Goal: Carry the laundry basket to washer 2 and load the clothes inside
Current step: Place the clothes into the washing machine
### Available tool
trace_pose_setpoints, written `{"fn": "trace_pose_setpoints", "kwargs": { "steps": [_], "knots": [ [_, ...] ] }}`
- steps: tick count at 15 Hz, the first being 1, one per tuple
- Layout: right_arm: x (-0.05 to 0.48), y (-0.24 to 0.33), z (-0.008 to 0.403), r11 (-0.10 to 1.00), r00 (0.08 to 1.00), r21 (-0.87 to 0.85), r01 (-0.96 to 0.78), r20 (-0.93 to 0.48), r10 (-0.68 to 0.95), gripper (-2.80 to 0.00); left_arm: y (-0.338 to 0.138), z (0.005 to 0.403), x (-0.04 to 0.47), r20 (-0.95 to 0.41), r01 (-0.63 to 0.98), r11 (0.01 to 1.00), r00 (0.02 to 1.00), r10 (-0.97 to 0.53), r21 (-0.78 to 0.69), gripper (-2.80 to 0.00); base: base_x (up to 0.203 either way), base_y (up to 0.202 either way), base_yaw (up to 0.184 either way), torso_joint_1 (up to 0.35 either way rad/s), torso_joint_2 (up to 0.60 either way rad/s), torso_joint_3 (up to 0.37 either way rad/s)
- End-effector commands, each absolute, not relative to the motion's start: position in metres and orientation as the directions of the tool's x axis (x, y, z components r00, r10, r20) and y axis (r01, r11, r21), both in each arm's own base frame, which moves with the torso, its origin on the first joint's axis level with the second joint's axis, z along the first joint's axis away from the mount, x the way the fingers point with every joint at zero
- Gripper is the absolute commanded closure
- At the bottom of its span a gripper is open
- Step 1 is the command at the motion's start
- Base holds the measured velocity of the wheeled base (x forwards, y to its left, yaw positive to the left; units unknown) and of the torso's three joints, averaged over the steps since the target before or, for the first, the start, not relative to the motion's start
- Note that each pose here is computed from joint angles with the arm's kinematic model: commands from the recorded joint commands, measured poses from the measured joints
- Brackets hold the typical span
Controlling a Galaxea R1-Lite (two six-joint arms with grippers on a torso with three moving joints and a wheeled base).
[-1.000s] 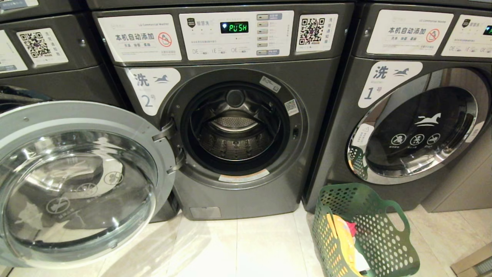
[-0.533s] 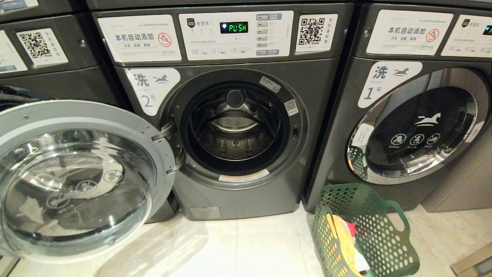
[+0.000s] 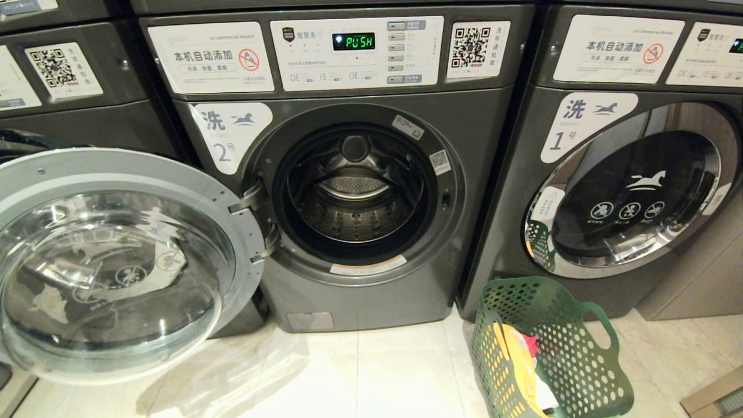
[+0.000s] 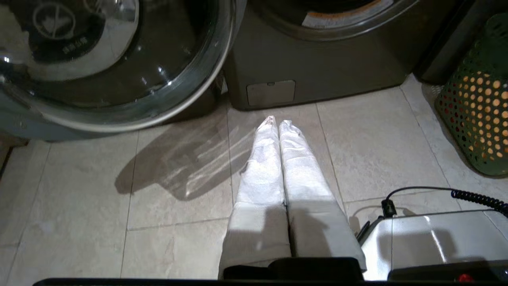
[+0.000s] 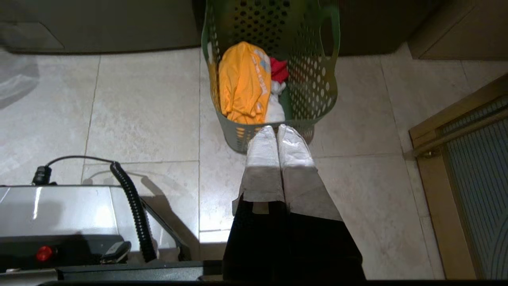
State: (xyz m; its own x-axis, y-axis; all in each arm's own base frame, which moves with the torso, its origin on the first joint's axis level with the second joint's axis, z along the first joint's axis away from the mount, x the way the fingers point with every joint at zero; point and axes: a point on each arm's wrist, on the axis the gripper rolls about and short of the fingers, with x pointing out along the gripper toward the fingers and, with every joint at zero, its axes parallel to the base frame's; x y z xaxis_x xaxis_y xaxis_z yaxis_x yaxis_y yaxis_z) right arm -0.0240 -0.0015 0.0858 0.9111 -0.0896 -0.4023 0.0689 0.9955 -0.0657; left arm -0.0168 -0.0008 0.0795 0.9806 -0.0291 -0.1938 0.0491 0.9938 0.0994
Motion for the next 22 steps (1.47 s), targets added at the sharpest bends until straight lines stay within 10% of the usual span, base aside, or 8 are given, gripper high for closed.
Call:
{"fn": "trace_pose_setpoints", "kwargs": {
  "steps": [1,9,22],
  "knots": [
    [-0.034,-0.001,0.081,0.997,0.956,-0.077,0.029,-0.29,-0.05,0.0,-0.001,0.077,-0.025,-0.08,0.05,0.993,0.996,-0.041,0.111,0.0,0.0,0.0,0.0,0.0,0.0,0.0],
    [-0.025,0.001,0.077,0.981,0.998,-0.188,-0.054,-0.034,0.048,0.0,-0.001,0.075,-0.023,-0.004,0.04,0.995,0.999,-0.04,0.088,0.0,0.0,0.0,0.0,0.0,0.0,0.0],
    [-0.024,0.0,0.075,0.997,0.999,-0.07,-0.022,-0.029,0.02,0.0,-0.001,0.075,-0.023,-0.007,0.037,0.995,0.999,-0.037,0.092,0.0,0.0,0.0,0.0,0.0,0.0,0.0]
  ]
}}
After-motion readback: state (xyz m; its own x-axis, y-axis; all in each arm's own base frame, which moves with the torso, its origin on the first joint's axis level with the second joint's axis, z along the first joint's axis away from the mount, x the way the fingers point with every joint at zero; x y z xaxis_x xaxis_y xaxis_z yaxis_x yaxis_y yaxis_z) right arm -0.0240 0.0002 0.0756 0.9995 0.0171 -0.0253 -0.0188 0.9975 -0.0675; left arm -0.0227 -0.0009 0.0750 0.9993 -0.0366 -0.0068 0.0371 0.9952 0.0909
